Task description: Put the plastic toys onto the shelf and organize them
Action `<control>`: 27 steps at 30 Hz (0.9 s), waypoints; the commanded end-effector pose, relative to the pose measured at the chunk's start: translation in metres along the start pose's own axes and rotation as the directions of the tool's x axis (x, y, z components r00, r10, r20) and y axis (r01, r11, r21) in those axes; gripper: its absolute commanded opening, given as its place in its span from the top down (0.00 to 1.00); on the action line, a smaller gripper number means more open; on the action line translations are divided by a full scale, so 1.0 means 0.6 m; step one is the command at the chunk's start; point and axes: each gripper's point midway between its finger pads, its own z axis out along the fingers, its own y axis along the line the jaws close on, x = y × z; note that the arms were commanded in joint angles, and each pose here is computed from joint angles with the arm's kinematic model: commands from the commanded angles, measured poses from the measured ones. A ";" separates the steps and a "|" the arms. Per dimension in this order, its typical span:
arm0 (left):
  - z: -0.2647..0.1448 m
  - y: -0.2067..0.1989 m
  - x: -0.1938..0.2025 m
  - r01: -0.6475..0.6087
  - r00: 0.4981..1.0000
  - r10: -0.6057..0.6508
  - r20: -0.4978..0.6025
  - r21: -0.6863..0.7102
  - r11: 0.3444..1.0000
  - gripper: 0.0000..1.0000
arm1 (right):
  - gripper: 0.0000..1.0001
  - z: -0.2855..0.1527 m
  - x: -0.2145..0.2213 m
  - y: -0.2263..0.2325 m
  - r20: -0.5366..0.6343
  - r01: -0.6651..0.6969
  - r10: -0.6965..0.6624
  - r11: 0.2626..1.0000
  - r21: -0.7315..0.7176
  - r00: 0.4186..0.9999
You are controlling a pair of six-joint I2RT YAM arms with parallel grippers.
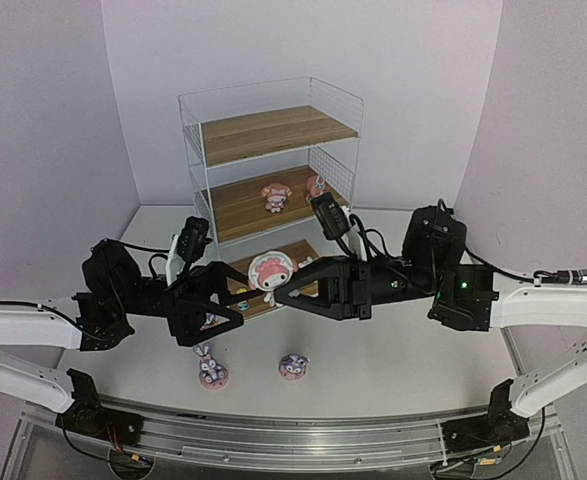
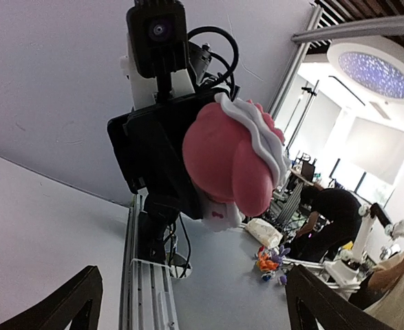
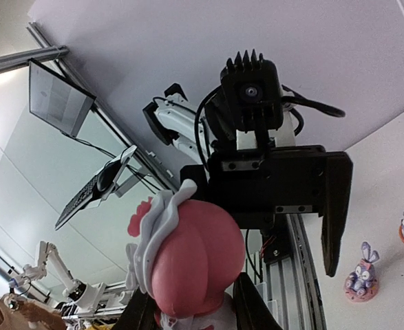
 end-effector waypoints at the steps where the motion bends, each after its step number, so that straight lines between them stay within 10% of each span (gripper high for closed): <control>1: 0.005 -0.031 -0.075 -0.030 0.985 0.025 0.171 0.027 0.999 0.16 | 1.00 -0.010 -0.047 -0.010 0.145 0.053 -0.065 0.995 0.080 0.987; 15: 0.010 -0.101 -0.087 -0.204 0.971 0.168 0.170 0.219 0.954 0.17 | 1.00 0.044 0.000 0.053 -0.118 -0.238 0.211 0.918 -0.316 0.970; 27: 0.007 -0.118 -0.049 -0.211 0.977 0.187 0.103 0.337 0.918 0.20 | 1.00 0.029 -0.002 0.117 -0.153 -0.180 0.121 0.867 -0.464 0.981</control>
